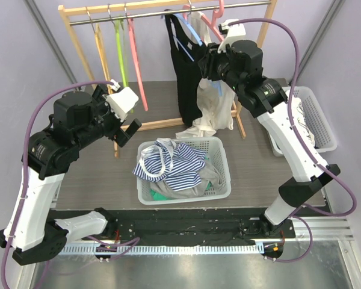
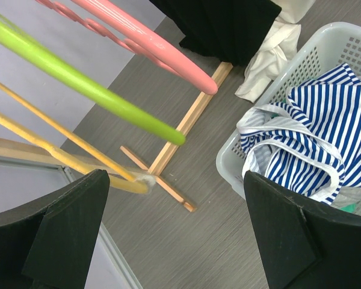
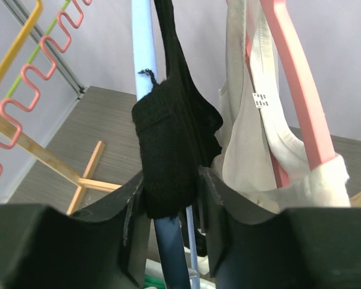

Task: Remove the tank top from the hanger
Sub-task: Pick up the hanger from the clothesline.

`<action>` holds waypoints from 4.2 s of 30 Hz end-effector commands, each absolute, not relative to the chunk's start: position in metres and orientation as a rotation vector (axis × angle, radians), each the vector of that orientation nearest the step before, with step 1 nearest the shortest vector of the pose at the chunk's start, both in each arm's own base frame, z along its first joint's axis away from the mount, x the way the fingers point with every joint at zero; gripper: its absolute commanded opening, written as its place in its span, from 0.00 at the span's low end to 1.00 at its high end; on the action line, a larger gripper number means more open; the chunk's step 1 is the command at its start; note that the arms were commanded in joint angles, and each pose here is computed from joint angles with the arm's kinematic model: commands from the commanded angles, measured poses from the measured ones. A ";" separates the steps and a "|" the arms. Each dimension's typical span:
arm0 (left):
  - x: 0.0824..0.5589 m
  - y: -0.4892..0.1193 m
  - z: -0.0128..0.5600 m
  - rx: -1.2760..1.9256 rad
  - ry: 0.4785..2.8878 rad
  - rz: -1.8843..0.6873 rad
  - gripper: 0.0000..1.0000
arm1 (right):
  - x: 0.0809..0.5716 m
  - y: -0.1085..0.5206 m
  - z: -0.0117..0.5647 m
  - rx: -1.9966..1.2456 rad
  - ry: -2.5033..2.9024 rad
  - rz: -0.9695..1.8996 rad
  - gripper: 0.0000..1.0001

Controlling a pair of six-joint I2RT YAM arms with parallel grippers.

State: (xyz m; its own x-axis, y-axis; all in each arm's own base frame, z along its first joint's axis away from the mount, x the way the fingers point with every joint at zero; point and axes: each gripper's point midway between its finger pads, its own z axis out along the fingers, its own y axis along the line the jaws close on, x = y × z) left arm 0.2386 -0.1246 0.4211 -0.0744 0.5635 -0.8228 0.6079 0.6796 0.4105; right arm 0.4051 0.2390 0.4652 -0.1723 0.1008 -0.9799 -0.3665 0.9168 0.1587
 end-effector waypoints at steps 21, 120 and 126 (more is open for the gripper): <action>0.238 -0.120 0.432 0.935 1.692 -0.028 1.00 | 0.371 0.245 0.556 -0.254 1.273 0.357 0.01; 0.215 -0.137 0.511 0.933 1.474 -0.178 1.00 | 0.164 0.135 0.611 -0.434 1.204 0.588 0.01; 0.203 -0.142 0.528 0.942 1.418 -0.231 1.00 | 0.163 0.168 0.590 -0.579 1.280 0.686 0.01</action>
State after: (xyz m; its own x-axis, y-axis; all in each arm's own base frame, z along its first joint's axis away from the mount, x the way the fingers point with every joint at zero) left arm 0.2205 -0.1413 0.5049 0.1310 0.4527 -0.8820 0.6428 0.6385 0.4232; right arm 0.1627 0.1496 0.5891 0.1497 0.1371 -0.9792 -0.6846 0.7289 -0.0026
